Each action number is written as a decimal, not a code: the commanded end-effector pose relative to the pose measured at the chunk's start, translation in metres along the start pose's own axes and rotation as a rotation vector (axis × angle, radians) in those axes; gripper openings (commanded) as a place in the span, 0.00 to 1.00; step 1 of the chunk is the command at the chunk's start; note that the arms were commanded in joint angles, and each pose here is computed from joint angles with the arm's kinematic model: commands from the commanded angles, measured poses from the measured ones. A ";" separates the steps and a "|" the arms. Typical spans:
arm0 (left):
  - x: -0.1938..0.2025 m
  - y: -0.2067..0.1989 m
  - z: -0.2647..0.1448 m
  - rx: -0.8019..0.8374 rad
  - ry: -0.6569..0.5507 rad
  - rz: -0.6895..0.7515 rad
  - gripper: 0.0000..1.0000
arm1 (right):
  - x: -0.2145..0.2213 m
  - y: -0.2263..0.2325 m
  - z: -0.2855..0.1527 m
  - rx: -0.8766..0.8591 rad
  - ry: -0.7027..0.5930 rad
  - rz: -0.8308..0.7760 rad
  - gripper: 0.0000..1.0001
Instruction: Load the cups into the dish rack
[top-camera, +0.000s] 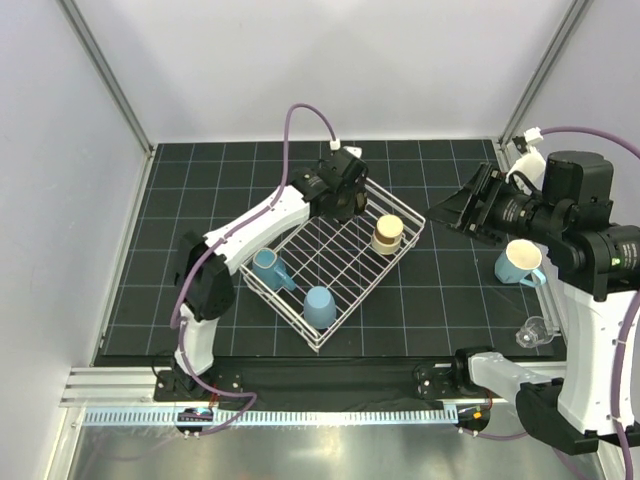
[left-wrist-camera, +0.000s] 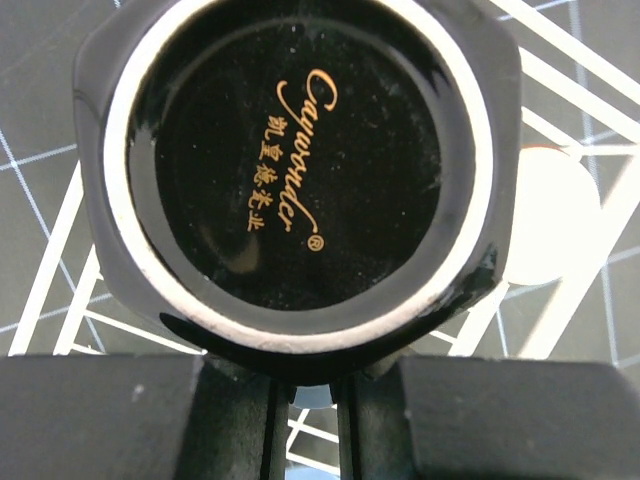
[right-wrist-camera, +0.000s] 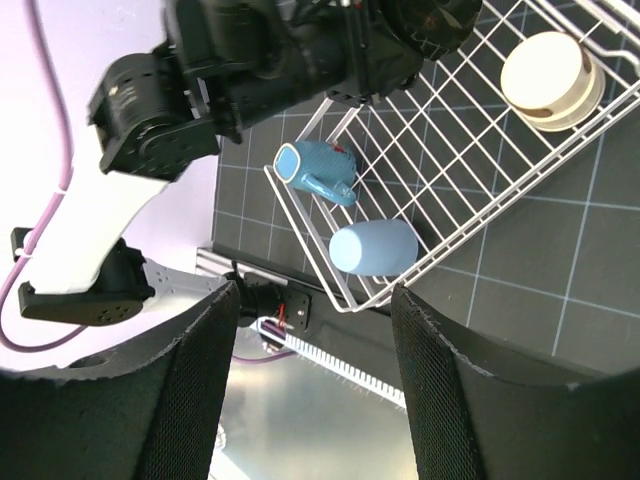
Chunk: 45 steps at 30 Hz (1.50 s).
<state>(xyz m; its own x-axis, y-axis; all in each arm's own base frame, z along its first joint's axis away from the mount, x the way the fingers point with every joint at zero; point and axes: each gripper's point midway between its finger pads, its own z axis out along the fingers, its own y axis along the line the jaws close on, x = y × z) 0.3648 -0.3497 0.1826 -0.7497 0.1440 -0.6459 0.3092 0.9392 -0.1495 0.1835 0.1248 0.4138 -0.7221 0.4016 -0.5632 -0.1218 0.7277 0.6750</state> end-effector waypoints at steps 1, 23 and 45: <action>-0.047 -0.005 -0.007 -0.010 -0.151 -0.019 0.00 | 0.014 -0.009 -0.014 0.058 0.022 -0.009 0.63; -0.025 0.009 0.064 -0.149 -0.068 0.009 0.00 | 0.012 -0.016 -0.017 0.105 0.029 -0.045 0.64; -0.019 0.015 0.087 -0.119 -0.003 -0.038 0.16 | 0.012 -0.018 -0.014 0.110 0.048 -0.059 0.64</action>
<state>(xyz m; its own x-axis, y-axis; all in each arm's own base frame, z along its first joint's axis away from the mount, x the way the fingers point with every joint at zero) 0.4201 -0.3538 0.0965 -0.8056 0.1549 -0.5718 0.2135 0.9763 -0.0363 0.1911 0.1131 0.4163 -0.6819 0.3542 -0.6399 -0.1482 0.7899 0.5951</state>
